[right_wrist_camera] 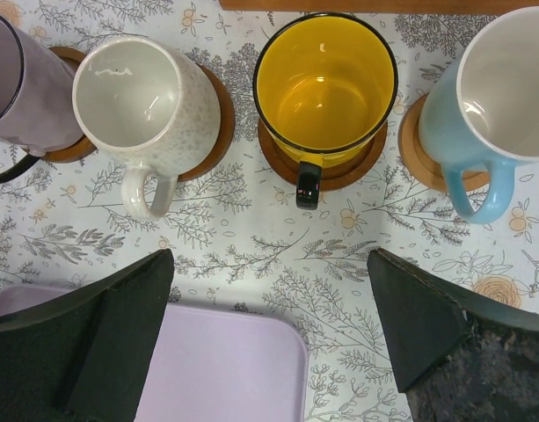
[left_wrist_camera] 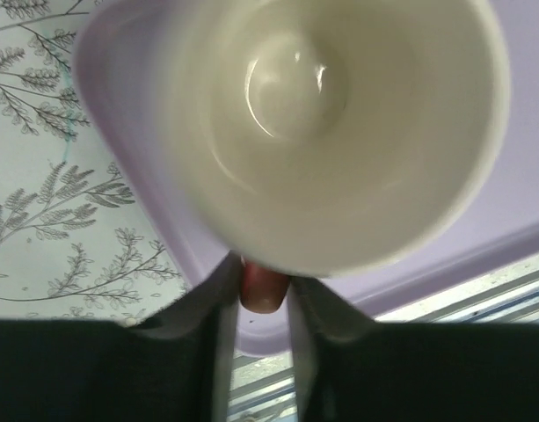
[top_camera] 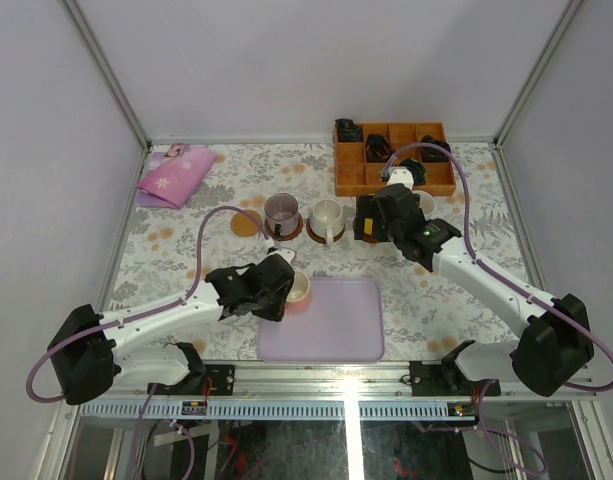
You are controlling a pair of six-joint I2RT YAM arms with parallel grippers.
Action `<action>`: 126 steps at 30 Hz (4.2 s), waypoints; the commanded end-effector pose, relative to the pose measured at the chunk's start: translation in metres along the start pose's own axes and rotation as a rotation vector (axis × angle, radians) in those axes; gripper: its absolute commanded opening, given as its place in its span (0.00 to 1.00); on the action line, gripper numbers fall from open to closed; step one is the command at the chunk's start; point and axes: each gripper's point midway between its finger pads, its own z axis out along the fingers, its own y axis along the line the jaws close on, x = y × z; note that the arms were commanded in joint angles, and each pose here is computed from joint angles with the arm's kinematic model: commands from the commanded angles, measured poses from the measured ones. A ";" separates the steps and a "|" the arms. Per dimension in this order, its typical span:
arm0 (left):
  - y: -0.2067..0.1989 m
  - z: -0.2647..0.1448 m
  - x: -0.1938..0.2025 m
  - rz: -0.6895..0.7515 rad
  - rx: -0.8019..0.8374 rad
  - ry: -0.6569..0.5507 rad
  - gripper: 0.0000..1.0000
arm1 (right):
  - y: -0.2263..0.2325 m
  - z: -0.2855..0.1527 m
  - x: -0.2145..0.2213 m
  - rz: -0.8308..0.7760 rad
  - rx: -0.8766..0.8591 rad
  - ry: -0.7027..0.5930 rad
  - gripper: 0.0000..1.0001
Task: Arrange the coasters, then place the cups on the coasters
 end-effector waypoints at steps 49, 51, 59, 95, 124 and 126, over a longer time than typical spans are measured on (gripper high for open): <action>0.163 -0.058 -0.222 -0.317 -0.404 -0.412 0.00 | -0.005 -0.026 -0.098 -0.002 0.080 -0.222 1.00; 0.171 -0.046 -0.227 -0.314 -0.387 -0.378 0.00 | -0.006 -0.028 -0.101 0.000 0.085 -0.229 1.00; 0.181 -0.004 -0.236 -0.271 -0.322 -0.302 0.00 | -0.008 -0.029 -0.098 0.003 0.094 -0.218 1.00; 0.199 0.033 -0.173 -0.372 -0.372 -0.118 0.00 | 0.001 -0.009 -0.068 -0.014 0.047 -0.121 1.00; 0.188 0.029 -0.172 -0.356 -0.314 -0.105 0.00 | 0.004 -0.007 -0.064 -0.006 0.031 -0.110 1.00; 0.189 0.028 -0.170 -0.355 -0.322 -0.096 0.00 | 0.004 -0.006 -0.063 -0.005 0.030 -0.106 1.00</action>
